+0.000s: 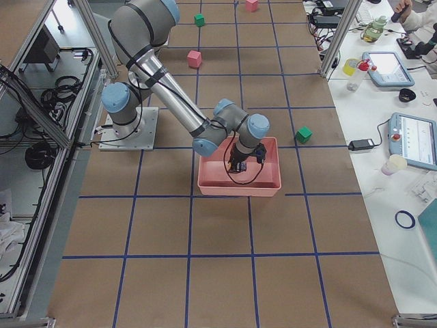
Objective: Align button upright
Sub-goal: 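Close the right gripper on the black button switch inside the bin, then lift the button out of the bin with the right gripper, then carry the button to the table center and set it down lying sideways, then open the right gripper and withdraw it while the left arm reaches toward the button, then close the left gripper around the button's body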
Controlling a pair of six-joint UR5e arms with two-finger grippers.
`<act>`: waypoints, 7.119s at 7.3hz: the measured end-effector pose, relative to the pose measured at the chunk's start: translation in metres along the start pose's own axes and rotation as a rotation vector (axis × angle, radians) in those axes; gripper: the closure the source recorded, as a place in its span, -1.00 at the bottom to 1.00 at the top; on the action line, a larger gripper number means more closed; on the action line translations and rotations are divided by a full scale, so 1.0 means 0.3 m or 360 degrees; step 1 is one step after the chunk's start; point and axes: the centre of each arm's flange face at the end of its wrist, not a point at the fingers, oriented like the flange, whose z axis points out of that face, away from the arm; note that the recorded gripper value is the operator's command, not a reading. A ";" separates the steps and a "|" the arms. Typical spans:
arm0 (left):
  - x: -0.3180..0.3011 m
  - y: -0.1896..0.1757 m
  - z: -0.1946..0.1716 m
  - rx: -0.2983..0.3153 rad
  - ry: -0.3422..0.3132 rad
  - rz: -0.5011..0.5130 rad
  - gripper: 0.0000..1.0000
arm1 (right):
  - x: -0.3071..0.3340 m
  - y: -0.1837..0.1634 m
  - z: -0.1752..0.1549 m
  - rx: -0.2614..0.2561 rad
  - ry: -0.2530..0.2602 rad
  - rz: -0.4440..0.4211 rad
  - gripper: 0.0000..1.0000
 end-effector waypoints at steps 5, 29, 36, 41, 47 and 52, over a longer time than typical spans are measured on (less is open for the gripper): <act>0.000 -0.001 -0.001 0.0001 0.0002 -0.0001 -1.00 | 0.007 0.016 -0.105 0.0073 0.0046 0.0011 1.00; -0.010 -0.008 -0.004 0.0040 0.0002 -0.0012 -1.00 | -1.967 -0.282 -0.140 0.0406 -0.0222 -0.0174 -1.00; 0.007 -0.002 0.108 0.0149 0.0015 -0.0083 -1.00 | -1.454 0.059 -0.742 0.0310 -0.0062 -0.0384 -1.00; 0.120 0.000 0.550 0.0485 0.0103 0.0007 -0.99 | -1.325 0.253 -0.935 0.0326 0.0178 -0.0354 -1.00; 0.426 0.004 0.954 0.0759 0.0030 0.0007 -0.95 | -1.310 0.329 -0.988 0.0345 -0.0057 -0.0307 -1.00; 0.615 -0.022 1.108 0.0865 0.0053 -0.0193 -0.89 | -1.218 0.327 -1.016 0.0359 -0.0038 -0.0224 -1.00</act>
